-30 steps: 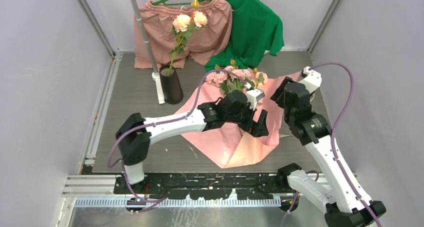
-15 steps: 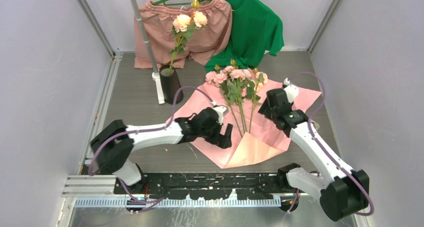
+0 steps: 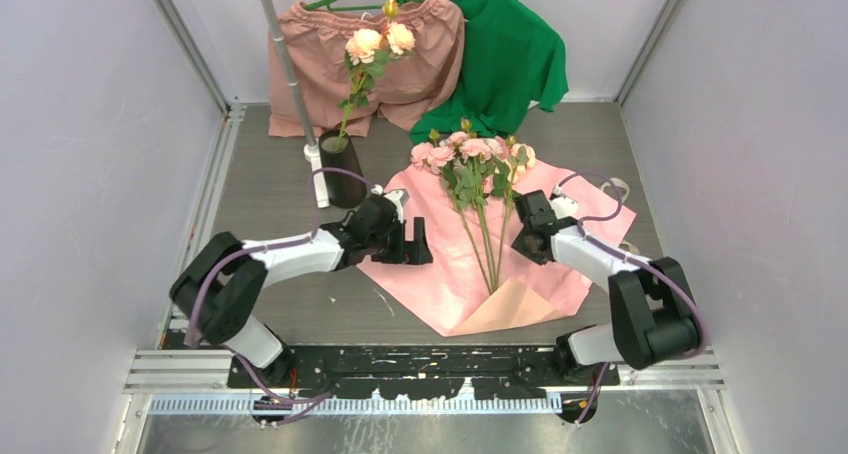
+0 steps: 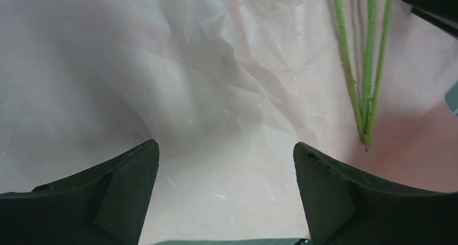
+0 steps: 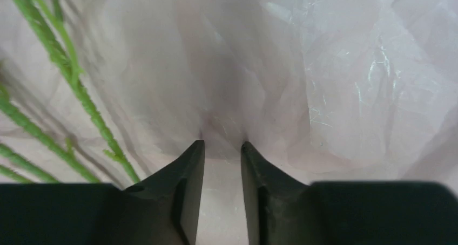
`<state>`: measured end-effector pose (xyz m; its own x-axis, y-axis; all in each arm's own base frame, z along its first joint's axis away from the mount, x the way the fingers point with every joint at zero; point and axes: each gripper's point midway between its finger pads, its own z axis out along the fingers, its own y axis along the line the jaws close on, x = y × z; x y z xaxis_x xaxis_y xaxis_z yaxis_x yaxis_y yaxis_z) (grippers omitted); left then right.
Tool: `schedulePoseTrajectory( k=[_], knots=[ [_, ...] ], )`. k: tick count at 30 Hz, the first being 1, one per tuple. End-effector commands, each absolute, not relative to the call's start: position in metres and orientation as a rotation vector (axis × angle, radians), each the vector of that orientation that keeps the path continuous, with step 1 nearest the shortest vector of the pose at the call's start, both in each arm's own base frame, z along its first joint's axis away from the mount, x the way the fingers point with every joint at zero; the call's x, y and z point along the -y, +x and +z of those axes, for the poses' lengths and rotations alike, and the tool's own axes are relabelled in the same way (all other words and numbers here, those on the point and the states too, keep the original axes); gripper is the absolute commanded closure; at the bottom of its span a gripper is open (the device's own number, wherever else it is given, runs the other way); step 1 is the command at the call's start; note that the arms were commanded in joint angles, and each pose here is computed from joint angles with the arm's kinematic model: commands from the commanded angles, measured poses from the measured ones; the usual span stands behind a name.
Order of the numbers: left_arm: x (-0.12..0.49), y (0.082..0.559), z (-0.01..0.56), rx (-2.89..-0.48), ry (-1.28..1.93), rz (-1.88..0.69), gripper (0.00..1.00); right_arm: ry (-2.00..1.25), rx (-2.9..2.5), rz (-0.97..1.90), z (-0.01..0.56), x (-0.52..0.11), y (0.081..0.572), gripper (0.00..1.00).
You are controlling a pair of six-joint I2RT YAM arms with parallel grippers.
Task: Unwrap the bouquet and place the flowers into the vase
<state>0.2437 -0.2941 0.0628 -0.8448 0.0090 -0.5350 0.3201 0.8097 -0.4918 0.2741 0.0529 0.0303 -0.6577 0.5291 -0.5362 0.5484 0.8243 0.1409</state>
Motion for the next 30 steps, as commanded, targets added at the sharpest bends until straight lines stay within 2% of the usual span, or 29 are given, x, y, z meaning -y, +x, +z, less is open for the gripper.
schedulePoseTrajectory(
  k=[1, 2, 3, 4, 22, 30],
  knots=[
    [0.324, 0.266, 0.068, -2.458, 0.229, -0.943, 0.06, 0.865, -2.394, 0.022, 0.014, -0.063, 0.290, 0.69],
    [0.326, 0.269, 0.065, -2.470, 0.222, -0.951, 0.06, 0.867, -2.400, 0.019, 0.010, -0.063, 0.291, 0.77],
    [0.329, 0.272, 0.061, -2.480, 0.217, -0.964, 0.06, 0.869, -2.406, 0.014, 0.006, -0.063, 0.292, 0.92],
    [0.331, 0.275, 0.058, -2.486, 0.210, -0.970, 0.06, 0.866, -2.413, 0.008, 0.002, -0.064, 0.293, 0.98],
    [0.333, 0.338, 0.036, -2.522, 0.085, -0.970, 0.07, 0.886, -2.437, 0.034, -0.008, -0.065, 0.357, 0.99],
    [0.331, 0.335, 0.062, -2.492, 0.112, -0.982, 0.07, 0.884, -2.391, 0.077, 0.018, -0.062, 0.349, 0.99]
  ],
)
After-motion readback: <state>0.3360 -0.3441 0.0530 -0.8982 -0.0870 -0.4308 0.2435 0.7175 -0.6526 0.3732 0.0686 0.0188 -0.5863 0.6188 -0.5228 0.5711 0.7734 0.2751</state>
